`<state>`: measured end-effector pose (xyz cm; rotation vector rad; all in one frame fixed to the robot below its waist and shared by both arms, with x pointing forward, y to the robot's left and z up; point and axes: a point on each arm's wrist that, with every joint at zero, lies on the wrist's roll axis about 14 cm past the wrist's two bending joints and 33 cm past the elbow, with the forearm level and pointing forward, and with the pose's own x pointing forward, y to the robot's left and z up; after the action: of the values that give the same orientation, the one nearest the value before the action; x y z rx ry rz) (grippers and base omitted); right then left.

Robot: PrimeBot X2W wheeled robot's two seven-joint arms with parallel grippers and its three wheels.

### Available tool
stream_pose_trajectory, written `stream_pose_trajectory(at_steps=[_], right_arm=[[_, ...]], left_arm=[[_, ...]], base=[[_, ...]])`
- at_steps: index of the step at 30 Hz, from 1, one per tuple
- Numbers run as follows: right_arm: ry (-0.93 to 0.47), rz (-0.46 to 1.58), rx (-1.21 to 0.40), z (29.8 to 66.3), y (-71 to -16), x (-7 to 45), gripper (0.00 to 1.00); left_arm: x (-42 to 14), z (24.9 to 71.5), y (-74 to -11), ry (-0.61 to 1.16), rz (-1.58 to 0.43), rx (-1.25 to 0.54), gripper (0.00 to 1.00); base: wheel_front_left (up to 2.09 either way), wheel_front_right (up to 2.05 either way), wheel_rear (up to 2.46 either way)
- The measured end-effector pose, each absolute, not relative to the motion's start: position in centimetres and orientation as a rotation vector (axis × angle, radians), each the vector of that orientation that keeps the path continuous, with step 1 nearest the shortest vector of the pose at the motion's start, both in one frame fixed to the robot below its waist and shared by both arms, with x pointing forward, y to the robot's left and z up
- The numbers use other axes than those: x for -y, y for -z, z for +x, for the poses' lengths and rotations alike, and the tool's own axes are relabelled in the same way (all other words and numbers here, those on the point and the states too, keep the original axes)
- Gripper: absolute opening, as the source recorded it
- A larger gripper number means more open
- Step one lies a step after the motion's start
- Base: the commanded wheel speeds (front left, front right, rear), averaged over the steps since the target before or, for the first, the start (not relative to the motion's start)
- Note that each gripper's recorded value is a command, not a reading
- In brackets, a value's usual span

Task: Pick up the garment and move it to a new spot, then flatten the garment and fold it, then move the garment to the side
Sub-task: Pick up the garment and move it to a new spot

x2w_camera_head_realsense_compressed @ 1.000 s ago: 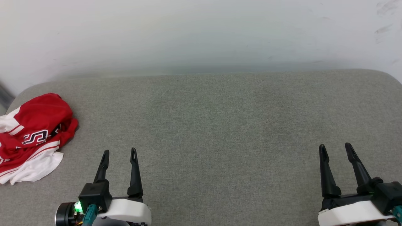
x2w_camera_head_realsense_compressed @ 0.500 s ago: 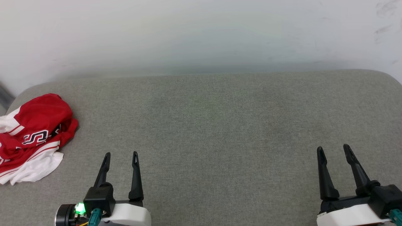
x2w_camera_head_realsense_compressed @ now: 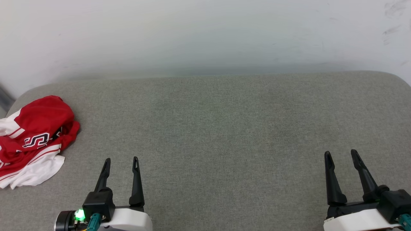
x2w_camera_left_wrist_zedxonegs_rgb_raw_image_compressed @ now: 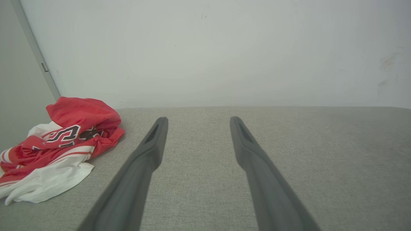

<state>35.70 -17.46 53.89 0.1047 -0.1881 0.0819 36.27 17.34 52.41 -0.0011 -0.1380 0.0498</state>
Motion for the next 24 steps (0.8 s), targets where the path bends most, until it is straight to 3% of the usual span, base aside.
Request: stream_pose_trajectory(at_steps=[12, 24], right_arm=[[-0.116, 0.116, 0.169, 36.1, -53.3, 16.3, 1.00], [-0.246, 0.127, 0.153, 37.7, -53.0, 12.0, 1.00]], left_arm=[[-18.6, 35.7, -52.1, -0.096, -0.006, 0.127, 1.00], [-23.4, 33.0, -52.0, -0.257, 0.002, 0.124, 1.00]], base=[[0.00, 0.00, 0.00], [0.00, 0.00, 0.00]])
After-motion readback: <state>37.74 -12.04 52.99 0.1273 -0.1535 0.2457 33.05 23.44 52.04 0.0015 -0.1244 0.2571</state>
